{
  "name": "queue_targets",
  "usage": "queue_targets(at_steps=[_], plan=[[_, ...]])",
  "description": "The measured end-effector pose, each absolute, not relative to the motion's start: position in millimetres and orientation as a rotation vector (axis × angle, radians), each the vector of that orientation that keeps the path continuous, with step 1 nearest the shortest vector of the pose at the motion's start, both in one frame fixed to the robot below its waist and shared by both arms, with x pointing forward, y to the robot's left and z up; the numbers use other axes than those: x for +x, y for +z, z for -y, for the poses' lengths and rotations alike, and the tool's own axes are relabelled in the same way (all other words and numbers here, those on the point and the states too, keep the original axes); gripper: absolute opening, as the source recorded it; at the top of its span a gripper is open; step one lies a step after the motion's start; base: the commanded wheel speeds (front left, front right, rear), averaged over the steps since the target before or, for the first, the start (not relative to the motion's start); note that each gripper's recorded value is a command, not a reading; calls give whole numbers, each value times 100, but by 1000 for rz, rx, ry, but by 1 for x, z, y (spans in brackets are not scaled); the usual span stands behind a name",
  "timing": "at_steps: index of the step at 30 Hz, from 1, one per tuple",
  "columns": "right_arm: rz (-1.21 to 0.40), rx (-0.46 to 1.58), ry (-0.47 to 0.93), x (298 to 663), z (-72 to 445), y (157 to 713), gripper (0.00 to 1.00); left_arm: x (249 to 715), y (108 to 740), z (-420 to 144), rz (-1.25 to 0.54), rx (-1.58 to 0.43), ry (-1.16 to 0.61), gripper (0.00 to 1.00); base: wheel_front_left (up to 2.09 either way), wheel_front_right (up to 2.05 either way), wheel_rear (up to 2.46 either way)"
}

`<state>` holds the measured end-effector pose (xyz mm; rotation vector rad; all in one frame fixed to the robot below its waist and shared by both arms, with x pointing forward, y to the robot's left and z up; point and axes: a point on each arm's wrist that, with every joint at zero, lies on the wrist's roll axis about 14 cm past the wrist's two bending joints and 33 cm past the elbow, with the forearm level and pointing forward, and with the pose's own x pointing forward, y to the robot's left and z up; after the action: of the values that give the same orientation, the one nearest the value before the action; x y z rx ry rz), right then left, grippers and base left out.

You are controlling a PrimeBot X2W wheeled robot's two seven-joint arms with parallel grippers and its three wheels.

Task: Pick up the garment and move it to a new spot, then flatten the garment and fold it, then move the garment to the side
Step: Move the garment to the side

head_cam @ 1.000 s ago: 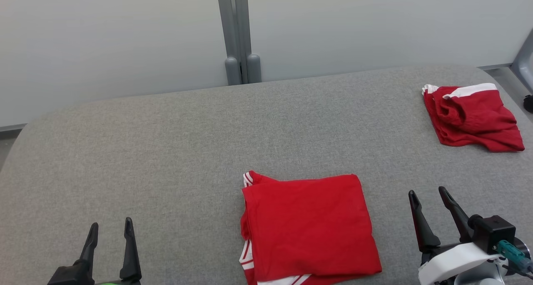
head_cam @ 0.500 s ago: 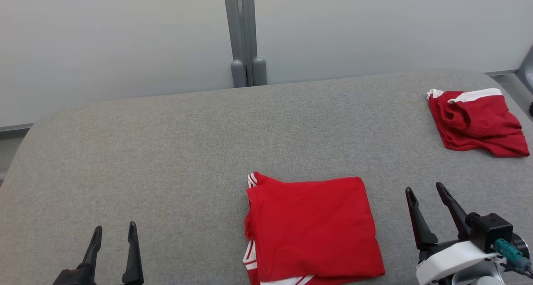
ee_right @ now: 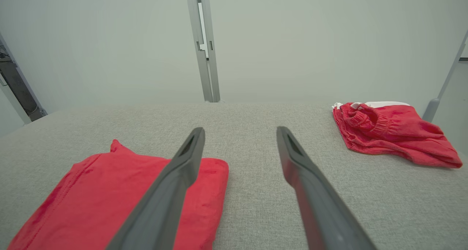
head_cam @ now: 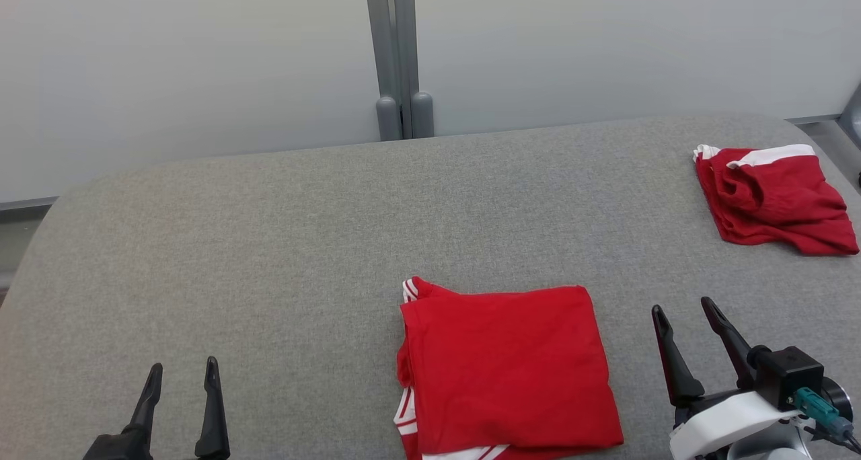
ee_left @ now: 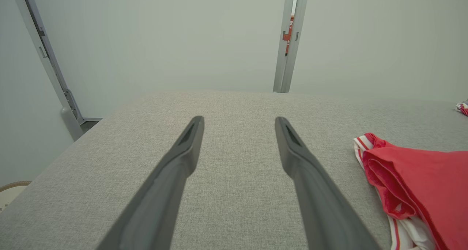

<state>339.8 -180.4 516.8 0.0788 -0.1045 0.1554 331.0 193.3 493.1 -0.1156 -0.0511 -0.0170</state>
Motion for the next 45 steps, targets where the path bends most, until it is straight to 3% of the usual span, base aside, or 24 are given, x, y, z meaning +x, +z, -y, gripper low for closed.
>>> queue_targets(at_steps=[20,29,37,45], plan=[[110,105,156,340,179,518,100,330,494,-196,57,-139,-6,100,0,0,0],[78,70,241,357,155,512,100,327,490,-198,46,-139,3,100,0,0,0],[-70,41,290,380,134,471,100,324,485,-205,28,-137,27,100,0,0,0],[-301,70,266,377,129,404,100,320,478,-214,6,-137,64,100,0,0,0]])
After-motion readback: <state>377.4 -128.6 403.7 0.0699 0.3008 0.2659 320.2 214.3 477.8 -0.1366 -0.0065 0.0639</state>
